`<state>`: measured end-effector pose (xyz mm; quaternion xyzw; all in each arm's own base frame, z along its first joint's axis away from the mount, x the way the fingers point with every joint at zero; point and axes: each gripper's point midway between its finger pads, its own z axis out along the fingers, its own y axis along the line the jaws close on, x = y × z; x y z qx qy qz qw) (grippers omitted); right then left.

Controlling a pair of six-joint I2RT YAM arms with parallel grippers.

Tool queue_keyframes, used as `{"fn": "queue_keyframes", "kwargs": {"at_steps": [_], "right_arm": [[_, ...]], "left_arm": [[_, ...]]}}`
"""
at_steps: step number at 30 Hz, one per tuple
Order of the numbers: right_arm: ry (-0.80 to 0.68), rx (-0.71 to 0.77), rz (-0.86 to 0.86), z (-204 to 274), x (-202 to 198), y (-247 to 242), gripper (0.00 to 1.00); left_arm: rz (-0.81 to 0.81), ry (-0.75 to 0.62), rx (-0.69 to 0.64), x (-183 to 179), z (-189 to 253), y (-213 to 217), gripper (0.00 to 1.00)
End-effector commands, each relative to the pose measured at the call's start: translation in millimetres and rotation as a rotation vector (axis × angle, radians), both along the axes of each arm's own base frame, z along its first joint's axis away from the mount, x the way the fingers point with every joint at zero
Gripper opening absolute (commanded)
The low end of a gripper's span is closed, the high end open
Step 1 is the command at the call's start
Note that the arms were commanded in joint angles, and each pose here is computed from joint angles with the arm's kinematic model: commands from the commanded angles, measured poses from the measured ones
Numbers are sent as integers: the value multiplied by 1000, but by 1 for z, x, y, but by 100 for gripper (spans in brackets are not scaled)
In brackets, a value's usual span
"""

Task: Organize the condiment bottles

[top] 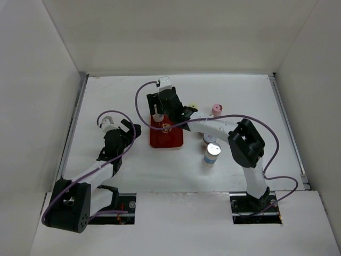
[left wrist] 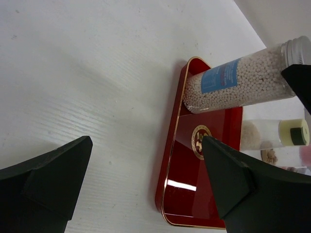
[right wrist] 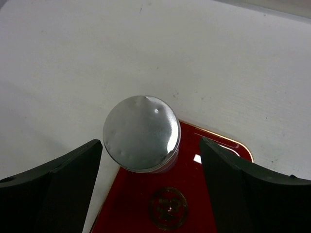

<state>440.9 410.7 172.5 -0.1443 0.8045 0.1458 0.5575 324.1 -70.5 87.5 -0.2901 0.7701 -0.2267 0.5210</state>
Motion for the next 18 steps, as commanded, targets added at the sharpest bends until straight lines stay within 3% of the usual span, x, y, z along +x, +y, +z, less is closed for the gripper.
{"fn": "queue_keyframes", "kwargs": {"at_steps": [1,4,7,12,18], "right_arm": [[-175,192,-3,114,-11,-6,88],[-236,249,-13,155,-28,-29,89],[-257,257,-48,164,-45,-59,87],[-176,181,-163,115,-32,-117,85],[-41,86,-240,54,-16,-146,82]], "left_arm": [[3,-54,-20,7,13,-1,100],[-6,-60,-29,7,16,-2,100],[7,-72,-26,6,17,0,100],[-12,-67,-39,7,17,-6,100],[-31,-37,-46,9,9,-10,100]]}}
